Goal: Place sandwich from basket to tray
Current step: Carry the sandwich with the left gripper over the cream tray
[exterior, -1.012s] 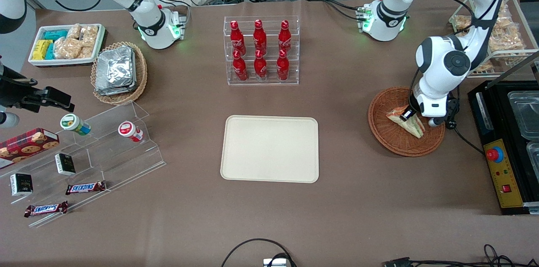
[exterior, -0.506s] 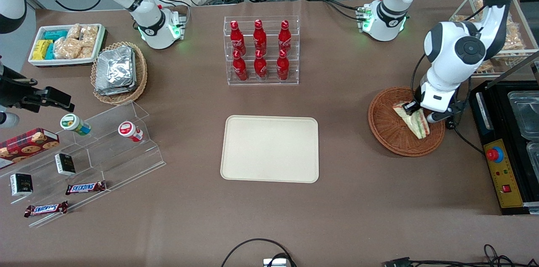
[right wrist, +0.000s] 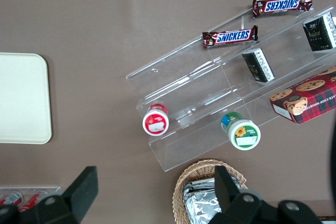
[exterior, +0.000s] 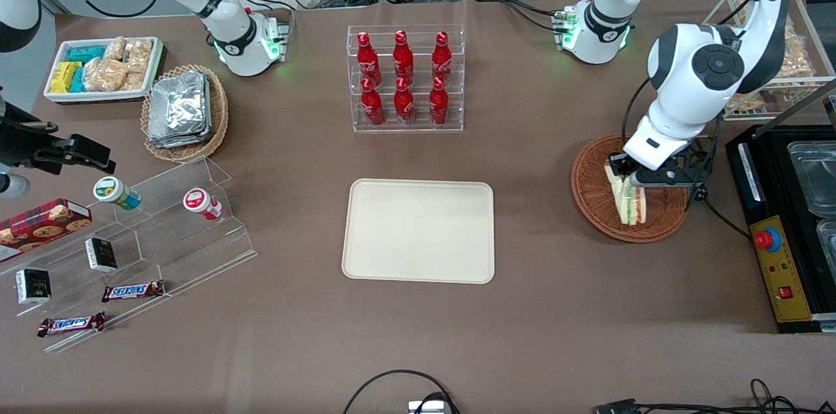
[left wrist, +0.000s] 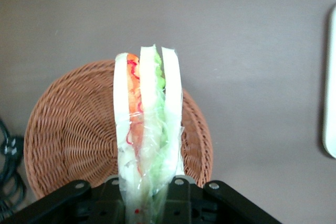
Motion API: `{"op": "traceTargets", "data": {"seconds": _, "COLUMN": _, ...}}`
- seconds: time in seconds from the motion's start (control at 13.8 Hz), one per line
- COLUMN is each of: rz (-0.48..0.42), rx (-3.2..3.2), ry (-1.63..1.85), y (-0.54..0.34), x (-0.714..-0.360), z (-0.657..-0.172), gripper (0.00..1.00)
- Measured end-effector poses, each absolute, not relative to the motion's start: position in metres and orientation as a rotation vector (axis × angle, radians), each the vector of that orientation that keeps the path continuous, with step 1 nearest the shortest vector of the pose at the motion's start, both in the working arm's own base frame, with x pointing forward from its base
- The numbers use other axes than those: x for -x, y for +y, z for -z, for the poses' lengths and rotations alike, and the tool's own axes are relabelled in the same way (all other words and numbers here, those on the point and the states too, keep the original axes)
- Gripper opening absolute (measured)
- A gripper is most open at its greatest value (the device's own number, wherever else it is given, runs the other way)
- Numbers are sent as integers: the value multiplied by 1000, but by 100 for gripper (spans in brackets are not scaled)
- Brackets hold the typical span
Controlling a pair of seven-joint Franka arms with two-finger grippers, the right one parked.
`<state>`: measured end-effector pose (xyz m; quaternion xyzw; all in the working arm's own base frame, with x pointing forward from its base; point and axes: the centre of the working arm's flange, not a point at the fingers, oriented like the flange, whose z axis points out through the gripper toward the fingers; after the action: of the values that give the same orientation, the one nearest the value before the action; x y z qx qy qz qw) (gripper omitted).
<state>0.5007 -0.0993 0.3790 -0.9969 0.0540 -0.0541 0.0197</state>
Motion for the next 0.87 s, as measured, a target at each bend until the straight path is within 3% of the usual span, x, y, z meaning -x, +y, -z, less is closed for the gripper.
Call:
{"op": "traceTargets", "data": {"seconds": 0.22, "rz": 216, "rx": 3083, "ry": 329, "y": -146, "x": -503, "z": -397, "gripper": 17}}
{"op": "traceTargets", "data": {"seconds": 0.58, "rz": 178, "rx": 3126, "ry": 346, "y": -230, "x": -513, "z": -415, "gripper": 17}}
{"op": "traceTargets", "data": {"seconds": 0.87, "rz": 133, "rx": 3187, "ry": 305, "y": -290, "x": -524, "z": -396, "gripper": 17}}
